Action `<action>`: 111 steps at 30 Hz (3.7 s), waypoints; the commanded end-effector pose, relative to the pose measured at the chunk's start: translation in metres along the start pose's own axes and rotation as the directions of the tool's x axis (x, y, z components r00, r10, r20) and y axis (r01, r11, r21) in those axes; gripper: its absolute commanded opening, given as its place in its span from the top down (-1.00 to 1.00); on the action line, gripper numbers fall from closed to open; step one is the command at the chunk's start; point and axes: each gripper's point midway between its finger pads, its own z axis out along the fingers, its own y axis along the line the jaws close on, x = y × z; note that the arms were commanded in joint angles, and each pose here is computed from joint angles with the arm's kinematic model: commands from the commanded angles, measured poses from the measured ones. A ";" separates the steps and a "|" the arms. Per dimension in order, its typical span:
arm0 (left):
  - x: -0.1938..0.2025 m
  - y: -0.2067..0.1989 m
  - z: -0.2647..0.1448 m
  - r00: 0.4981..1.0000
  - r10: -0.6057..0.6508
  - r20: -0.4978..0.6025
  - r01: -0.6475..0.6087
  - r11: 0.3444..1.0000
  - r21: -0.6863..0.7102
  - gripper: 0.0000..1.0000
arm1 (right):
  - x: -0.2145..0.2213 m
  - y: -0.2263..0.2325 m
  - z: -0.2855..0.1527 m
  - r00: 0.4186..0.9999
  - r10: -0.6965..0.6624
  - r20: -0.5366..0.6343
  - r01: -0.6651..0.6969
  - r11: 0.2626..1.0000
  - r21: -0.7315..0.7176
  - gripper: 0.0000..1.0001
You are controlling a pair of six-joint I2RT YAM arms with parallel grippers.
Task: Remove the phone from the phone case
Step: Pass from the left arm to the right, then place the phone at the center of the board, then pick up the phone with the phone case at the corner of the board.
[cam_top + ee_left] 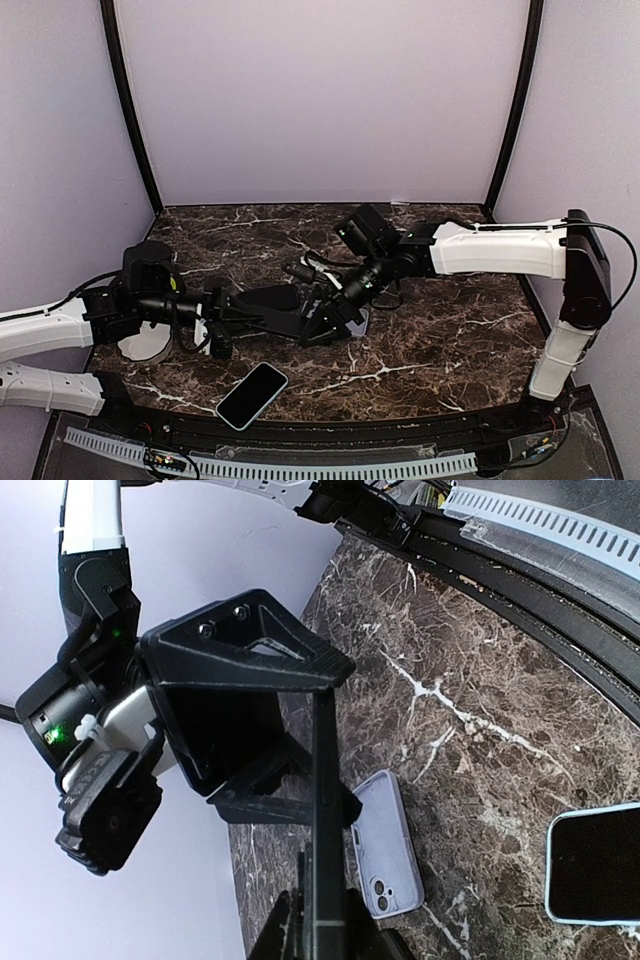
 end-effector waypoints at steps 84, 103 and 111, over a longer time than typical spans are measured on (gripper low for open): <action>0.086 0.059 -0.009 0.831 -0.476 -0.288 0.336 0.842 -0.421 -0.21 | 0.102 -0.257 -0.285 0.835 0.246 0.493 -0.545 0.237 0.804 -0.97; 0.160 0.156 -0.123 0.596 -0.769 -0.229 0.158 0.393 -0.906 -0.23 | 0.035 -0.075 -0.047 0.850 -0.517 -0.102 0.520 0.791 0.320 -0.97; 0.168 0.162 -0.150 0.563 -0.792 -0.235 0.080 0.335 -0.939 -0.25 | 0.054 -0.064 0.035 0.709 -0.632 -0.313 0.670 0.742 0.020 -0.97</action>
